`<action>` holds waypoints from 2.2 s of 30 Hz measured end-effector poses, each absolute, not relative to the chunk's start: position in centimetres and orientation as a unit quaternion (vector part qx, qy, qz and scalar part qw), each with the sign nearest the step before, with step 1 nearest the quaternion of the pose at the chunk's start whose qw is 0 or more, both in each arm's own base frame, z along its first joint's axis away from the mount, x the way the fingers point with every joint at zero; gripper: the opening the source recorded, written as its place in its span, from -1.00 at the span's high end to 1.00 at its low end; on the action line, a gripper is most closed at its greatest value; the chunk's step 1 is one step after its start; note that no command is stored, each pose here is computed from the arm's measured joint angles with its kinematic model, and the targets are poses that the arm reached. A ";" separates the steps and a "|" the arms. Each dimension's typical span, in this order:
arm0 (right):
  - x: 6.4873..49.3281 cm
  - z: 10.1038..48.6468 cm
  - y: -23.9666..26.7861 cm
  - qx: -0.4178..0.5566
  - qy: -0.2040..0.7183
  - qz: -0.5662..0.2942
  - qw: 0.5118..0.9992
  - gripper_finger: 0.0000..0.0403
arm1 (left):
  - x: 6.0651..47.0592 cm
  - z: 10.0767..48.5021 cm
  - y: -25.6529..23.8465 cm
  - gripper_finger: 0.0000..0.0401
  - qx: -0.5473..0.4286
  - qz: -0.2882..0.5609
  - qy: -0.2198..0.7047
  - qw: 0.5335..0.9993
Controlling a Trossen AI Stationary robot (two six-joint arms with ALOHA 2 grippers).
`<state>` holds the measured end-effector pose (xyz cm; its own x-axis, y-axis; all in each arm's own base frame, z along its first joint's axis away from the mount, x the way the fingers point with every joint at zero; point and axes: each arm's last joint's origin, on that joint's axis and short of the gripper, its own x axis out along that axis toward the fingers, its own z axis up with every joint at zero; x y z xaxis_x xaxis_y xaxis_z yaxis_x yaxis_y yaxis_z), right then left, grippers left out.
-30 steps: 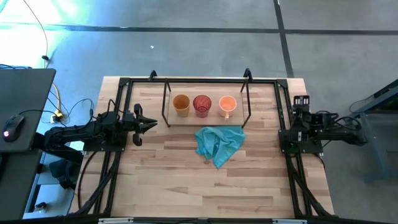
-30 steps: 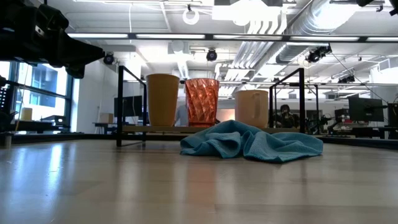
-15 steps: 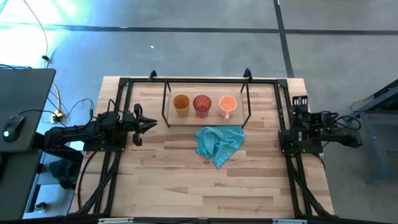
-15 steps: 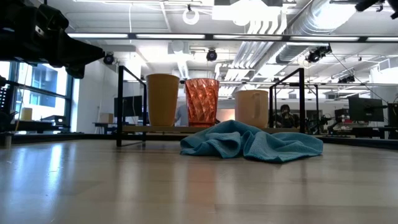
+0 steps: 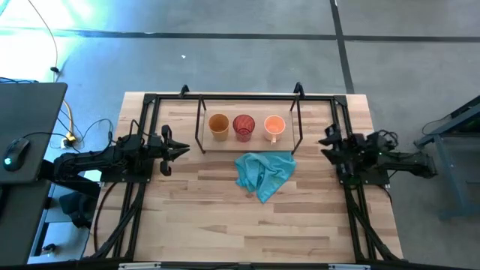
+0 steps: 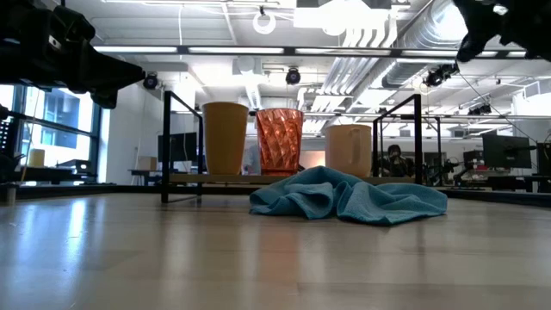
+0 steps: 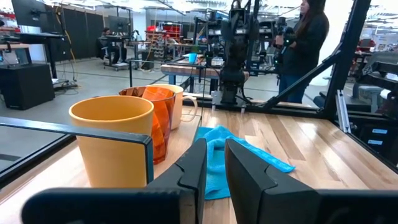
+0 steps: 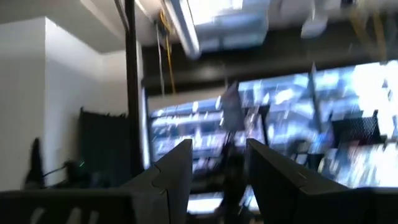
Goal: Stack small to large cups/mugs on shelf
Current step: Return to Home Position
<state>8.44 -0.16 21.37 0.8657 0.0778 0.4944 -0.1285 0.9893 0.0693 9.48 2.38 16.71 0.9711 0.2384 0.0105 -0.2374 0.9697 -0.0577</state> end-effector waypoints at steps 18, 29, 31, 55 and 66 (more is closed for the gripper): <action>9.6 18.0 -0.1 0.147 -0.067 0.062 0.985 0.30 | 9.5 16.7 2.4 0.77 -0.028 0.120 -0.009 0.992; 9.7 16.8 -0.4 0.093 -0.013 0.006 0.996 0.30 | 9.5 16.7 2.4 0.77 -0.028 0.120 -0.009 0.992; 9.7 16.8 -0.4 0.078 -0.012 0.006 0.997 0.30 | 9.5 16.7 2.4 0.77 -0.028 0.120 -0.009 0.992; 9.7 16.8 -0.4 0.034 -0.013 0.011 0.999 0.30 | 9.5 16.7 2.4 0.77 -0.028 0.120 -0.009 0.992; 9.7 16.8 -0.4 0.034 -0.013 0.011 0.999 0.30 | 9.5 16.7 2.4 0.77 -0.028 0.120 -0.009 0.992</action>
<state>9.75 -0.39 16.80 0.9994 0.0209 0.0257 -0.0226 0.9974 0.0677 9.48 2.38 16.71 0.9711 0.2384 0.0105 -0.2375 0.9697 -0.0577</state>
